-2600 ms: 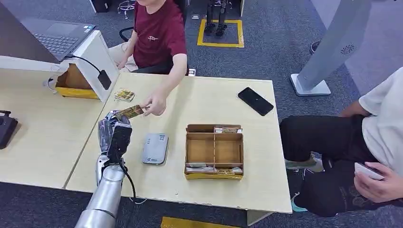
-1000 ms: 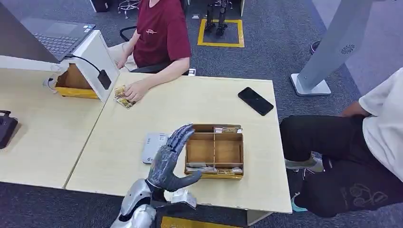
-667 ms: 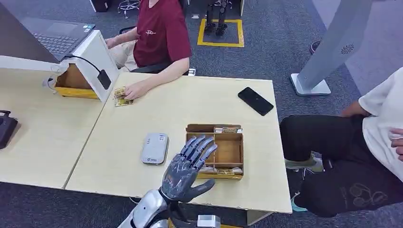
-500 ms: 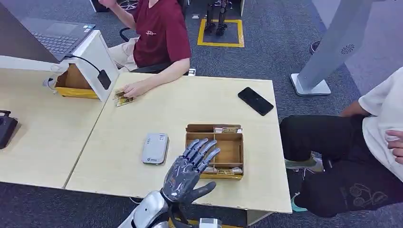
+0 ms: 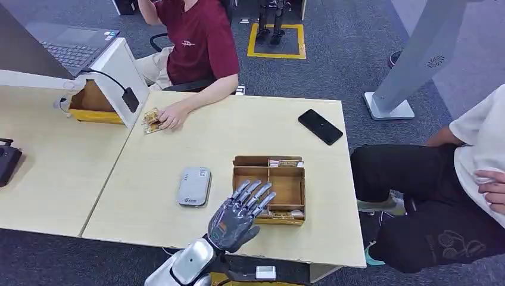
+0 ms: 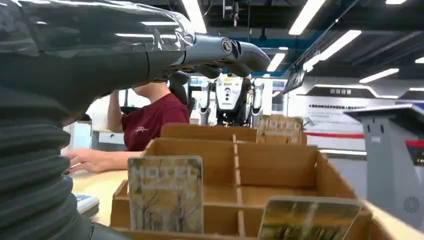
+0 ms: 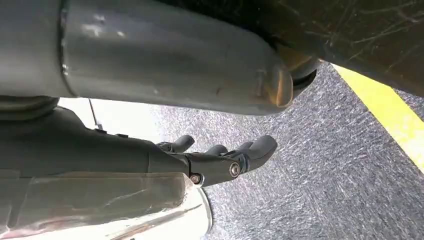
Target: Pass the card to the sensor for recognition and then transmit it.
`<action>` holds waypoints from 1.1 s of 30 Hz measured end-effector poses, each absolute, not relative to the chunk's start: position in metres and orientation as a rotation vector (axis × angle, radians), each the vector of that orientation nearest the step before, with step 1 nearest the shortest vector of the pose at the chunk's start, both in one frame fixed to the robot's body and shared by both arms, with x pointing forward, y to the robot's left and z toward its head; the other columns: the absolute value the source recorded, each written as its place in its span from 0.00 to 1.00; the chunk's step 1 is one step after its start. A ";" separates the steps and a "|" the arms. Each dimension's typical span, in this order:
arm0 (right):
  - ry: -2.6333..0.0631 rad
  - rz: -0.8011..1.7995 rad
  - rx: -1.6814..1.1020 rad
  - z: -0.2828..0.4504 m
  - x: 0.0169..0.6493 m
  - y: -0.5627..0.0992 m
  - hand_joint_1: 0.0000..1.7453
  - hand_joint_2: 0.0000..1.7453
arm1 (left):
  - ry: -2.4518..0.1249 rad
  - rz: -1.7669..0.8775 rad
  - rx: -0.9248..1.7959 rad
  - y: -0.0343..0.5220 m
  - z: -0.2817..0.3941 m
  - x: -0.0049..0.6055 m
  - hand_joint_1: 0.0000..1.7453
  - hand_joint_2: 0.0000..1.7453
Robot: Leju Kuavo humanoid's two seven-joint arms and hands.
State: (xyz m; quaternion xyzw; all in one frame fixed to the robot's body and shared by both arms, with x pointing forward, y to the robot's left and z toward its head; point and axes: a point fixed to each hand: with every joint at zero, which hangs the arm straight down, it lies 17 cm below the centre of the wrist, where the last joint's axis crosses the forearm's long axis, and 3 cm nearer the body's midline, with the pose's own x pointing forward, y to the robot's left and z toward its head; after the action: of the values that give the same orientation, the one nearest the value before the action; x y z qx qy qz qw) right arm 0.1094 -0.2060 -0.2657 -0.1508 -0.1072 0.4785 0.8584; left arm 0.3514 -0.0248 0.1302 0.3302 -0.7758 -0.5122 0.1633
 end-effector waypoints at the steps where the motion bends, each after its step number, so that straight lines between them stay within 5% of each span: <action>1: -0.225 1.005 -0.317 -0.266 0.109 -0.206 0.00 0.00 | -2.196 -1.468 0.952 -0.023 0.127 0.354 0.00 1.00; 33: -0.226 1.003 -0.320 -0.266 0.110 -0.206 0.00 0.00 | -2.133 -1.412 0.905 -0.001 0.116 0.381 0.00 1.00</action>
State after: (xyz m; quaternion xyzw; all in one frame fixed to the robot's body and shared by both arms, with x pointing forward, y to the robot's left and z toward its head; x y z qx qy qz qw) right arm 0.1097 -0.2064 -0.2657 -0.1522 -0.1077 0.4775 0.8586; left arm 0.3812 -0.0011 0.1163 0.3257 -0.7683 -0.5085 0.2123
